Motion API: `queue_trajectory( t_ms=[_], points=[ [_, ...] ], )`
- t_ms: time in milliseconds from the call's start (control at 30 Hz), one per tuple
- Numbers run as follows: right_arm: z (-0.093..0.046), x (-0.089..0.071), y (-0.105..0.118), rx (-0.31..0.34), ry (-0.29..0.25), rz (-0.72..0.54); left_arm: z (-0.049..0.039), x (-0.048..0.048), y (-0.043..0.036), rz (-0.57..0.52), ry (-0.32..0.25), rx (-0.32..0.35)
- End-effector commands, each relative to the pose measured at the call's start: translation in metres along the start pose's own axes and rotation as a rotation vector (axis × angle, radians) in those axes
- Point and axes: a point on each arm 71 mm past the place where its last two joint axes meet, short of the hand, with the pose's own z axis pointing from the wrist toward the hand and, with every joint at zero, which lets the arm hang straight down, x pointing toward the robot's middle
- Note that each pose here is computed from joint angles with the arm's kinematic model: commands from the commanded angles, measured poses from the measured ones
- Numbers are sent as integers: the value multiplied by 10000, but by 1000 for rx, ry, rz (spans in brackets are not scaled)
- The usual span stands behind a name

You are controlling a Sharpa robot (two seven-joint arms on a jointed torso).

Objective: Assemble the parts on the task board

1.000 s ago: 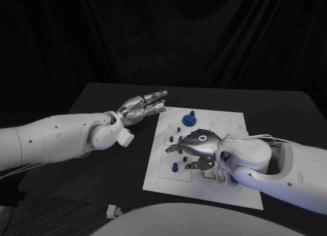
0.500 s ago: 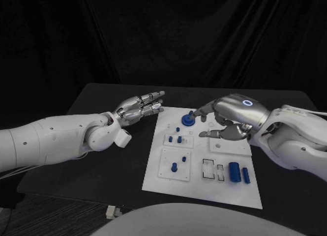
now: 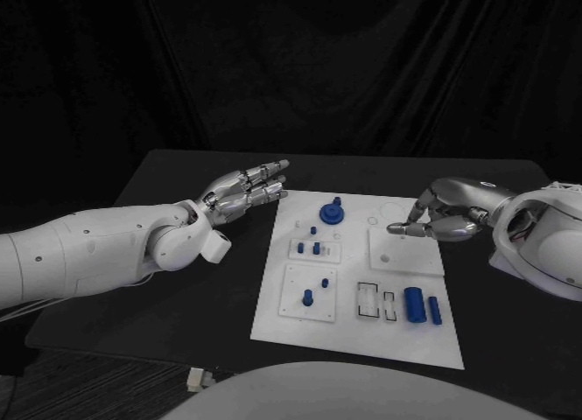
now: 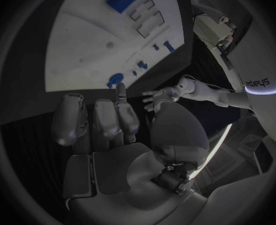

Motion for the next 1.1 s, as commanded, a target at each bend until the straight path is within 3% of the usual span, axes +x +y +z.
queue_trajectory(
  t_ms=[33,567,733,1100],
  points=[
    [-33,153,-189,231,214,-162,16,14,-19,-4,-4,31],
    [13,438,-280,304,353,-244,46,41,-10,-10,7,29],
    [20,485,-279,304,355,-235,51,41,-6,-11,9,26],
    [38,517,-238,290,295,-158,62,46,2,-13,13,20]
  ],
)
